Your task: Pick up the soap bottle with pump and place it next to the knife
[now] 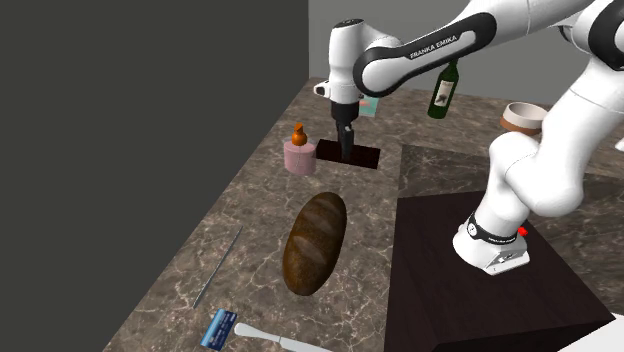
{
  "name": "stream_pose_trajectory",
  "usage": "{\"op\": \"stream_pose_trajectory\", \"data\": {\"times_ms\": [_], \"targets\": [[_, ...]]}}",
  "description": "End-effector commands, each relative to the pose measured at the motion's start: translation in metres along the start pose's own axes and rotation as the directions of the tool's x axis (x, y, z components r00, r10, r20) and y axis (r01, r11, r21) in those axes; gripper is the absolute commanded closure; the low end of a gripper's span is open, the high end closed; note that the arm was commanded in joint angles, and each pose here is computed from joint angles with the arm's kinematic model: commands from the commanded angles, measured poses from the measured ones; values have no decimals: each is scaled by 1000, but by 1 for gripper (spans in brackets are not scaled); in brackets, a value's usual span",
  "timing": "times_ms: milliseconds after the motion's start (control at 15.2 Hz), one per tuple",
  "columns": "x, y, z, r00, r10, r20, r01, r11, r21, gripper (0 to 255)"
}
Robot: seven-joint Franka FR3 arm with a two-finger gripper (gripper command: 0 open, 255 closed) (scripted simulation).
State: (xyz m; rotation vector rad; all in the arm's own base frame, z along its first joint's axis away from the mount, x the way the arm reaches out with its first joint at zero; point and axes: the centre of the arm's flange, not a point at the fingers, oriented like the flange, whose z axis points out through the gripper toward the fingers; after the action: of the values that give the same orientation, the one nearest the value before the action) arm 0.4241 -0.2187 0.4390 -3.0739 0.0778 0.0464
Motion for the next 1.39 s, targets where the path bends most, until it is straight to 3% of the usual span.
{"op": "stream_pose_trajectory", "data": {"times_ms": [0,858,1320], "targets": [[10,23,8,1000,7,-8,-7,1000,-6,0],[77,163,51,997,58,-53,-59,998,-33,0],[79,164,88,997,58,-53,-59,998,-33,0]]}}
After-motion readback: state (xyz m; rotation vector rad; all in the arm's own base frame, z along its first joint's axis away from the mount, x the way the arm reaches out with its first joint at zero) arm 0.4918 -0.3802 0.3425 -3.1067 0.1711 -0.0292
